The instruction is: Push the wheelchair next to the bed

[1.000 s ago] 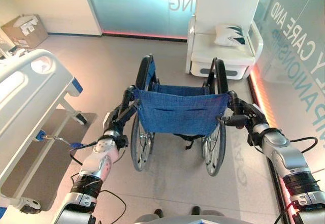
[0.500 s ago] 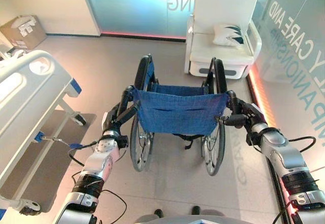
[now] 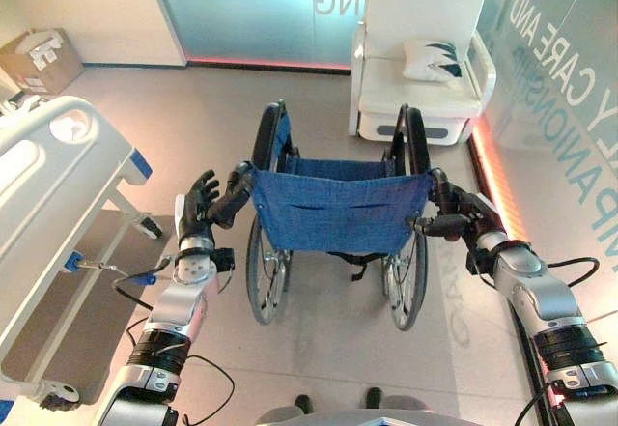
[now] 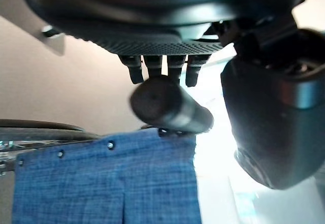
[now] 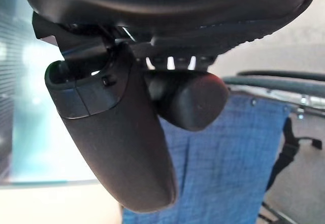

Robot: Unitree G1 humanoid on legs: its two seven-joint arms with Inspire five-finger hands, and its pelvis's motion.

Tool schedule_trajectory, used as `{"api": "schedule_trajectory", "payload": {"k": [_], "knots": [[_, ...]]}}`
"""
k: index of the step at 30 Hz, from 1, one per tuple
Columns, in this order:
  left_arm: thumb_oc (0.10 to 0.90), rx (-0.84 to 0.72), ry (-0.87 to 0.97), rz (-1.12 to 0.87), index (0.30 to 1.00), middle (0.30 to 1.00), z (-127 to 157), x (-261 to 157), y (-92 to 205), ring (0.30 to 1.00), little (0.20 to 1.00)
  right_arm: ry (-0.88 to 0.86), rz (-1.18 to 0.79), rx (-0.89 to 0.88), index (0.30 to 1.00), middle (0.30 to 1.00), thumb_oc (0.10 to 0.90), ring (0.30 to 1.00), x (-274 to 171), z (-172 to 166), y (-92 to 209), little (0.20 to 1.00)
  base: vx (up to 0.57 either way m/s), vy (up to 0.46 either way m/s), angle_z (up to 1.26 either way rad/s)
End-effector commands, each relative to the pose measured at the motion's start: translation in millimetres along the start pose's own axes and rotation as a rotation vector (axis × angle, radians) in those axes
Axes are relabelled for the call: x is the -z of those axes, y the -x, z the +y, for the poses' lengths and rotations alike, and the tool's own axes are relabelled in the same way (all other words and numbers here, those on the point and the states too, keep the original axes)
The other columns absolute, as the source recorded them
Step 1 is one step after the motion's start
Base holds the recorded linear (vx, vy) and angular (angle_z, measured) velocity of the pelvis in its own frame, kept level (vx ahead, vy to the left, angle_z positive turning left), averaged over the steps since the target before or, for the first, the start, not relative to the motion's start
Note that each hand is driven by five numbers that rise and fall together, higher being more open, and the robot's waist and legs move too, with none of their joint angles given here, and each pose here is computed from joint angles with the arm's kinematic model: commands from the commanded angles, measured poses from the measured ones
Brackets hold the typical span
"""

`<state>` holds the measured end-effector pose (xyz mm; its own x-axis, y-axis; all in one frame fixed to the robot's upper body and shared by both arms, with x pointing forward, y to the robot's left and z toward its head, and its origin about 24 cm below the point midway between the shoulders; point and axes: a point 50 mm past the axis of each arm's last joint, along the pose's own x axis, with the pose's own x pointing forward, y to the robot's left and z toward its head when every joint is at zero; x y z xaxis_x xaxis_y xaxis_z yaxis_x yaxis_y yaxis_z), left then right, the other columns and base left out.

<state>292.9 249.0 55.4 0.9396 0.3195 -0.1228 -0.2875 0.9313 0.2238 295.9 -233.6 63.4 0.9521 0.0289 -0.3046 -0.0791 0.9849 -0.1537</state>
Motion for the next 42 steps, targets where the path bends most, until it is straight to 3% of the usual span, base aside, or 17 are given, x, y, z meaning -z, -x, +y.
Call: {"api": "schedule_trajectory", "payload": {"k": [1,18,28,42], "knots": [[0.8,-0.008,-0.043,-0.277,0.9,0.9,13.2,-73.1,-15.6,0.9,0.9,0.016,-0.113,-0.217,0.9,0.9,0.8,0.9,-24.1,45.3,0.2,0.9,0.0,0.0,0.0],[0.8,0.117,-0.128,-0.075,0.9,0.9,-1.1,-57.6,-36.2,0.9,0.9,0.049,-0.09,-0.229,0.9,0.9,0.8,0.9,-28.5,49.8,-8.7,0.9,0.0,0.0,0.0],[0.8,0.062,-0.07,-0.223,0.9,0.9,-11.8,-70.9,-32.7,0.9,0.9,0.051,-0.082,-0.238,0.9,0.9,0.8,0.9,-20.9,54.8,-8.3,0.9,0.0,0.0,0.0],[0.8,0.107,0.049,-0.336,0.9,0.9,-29.1,-83.3,-23.8,0.9,0.9,0.045,-0.084,-0.256,0.9,0.9,0.8,0.9,-19.2,62.0,-8.0,0.9,0.0,0.0,0.0]]}}
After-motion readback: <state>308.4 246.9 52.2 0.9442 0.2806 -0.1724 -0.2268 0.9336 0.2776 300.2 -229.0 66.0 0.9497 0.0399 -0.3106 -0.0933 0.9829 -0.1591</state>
